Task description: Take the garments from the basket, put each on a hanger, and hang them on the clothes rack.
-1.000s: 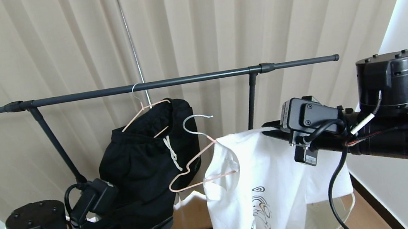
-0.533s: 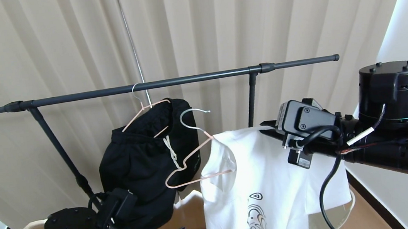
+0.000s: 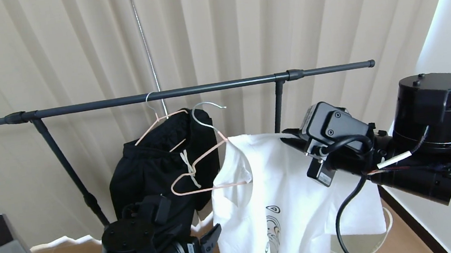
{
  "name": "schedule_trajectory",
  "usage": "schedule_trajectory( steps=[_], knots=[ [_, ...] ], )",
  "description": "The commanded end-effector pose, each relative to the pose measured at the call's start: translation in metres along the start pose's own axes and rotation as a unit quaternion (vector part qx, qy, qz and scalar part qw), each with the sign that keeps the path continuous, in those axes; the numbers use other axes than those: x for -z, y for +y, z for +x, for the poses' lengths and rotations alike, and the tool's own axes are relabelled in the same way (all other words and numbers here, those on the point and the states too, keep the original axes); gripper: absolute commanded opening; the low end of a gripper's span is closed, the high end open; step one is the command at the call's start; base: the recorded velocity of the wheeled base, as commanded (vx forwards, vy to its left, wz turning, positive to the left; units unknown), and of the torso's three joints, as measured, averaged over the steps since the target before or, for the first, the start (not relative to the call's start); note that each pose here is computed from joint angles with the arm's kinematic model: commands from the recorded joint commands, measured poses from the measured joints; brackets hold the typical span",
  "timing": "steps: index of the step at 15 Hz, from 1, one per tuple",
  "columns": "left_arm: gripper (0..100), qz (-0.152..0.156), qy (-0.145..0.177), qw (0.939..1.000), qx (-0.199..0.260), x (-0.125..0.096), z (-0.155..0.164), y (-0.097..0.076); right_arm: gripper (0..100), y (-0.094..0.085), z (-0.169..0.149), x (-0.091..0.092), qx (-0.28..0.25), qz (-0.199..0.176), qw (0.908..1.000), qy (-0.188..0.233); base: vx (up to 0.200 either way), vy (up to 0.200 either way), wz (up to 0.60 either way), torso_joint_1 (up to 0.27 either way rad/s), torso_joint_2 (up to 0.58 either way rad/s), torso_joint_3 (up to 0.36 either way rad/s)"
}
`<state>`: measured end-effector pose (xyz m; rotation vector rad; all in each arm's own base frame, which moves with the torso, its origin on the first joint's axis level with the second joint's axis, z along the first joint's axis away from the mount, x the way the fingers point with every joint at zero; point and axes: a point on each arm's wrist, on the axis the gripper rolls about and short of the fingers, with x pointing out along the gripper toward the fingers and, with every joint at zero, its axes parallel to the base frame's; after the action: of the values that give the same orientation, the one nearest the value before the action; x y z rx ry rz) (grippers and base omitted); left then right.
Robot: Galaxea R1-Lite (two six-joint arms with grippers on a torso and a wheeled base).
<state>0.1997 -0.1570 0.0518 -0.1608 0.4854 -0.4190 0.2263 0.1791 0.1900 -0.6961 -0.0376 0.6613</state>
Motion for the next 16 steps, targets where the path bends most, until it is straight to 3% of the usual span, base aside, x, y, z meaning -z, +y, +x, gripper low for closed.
schedule_trajectory(
  steps=[1, 7, 11, 16],
  knots=[
    [100, 0.005, 0.004, 1.0, 0.002, 0.009, 0.012, -0.007, 0, 0.01, 0.005, 0.004, -0.009, 0.0, 0.9999, 0.005, 0.0, 0.0, 0.0, 0.0, 0.0, 0.0],
    [100, -0.003, -0.058, 0.9958, -0.07, 0.005, 0.039, -0.013, 0, 0.015, 0.005, -0.002, 0.005, 0.014, 0.9993, -0.033, 0.0, 0.0, 0.0, 0.0, 0.0, 0.0],
    [100, -0.007, -0.081, 0.9928, -0.088, 0.004, 0.047, -0.013, 0, 0.02, 0.004, -0.005, 0.004, 0.022, 0.9992, -0.033, 0.0, 0.0, 0.0, 0.0, 0.0, 0.0],
    [100, 0.002, -0.084, 0.9911, -0.103, 0.009, 0.052, -0.011, 0, 0.02, 0.004, -0.014, 0.025, 0.037, 0.9974, -0.055, 0.0, 0.0, 0.0, 0.0, 0.0, 0.0]
  ],
)
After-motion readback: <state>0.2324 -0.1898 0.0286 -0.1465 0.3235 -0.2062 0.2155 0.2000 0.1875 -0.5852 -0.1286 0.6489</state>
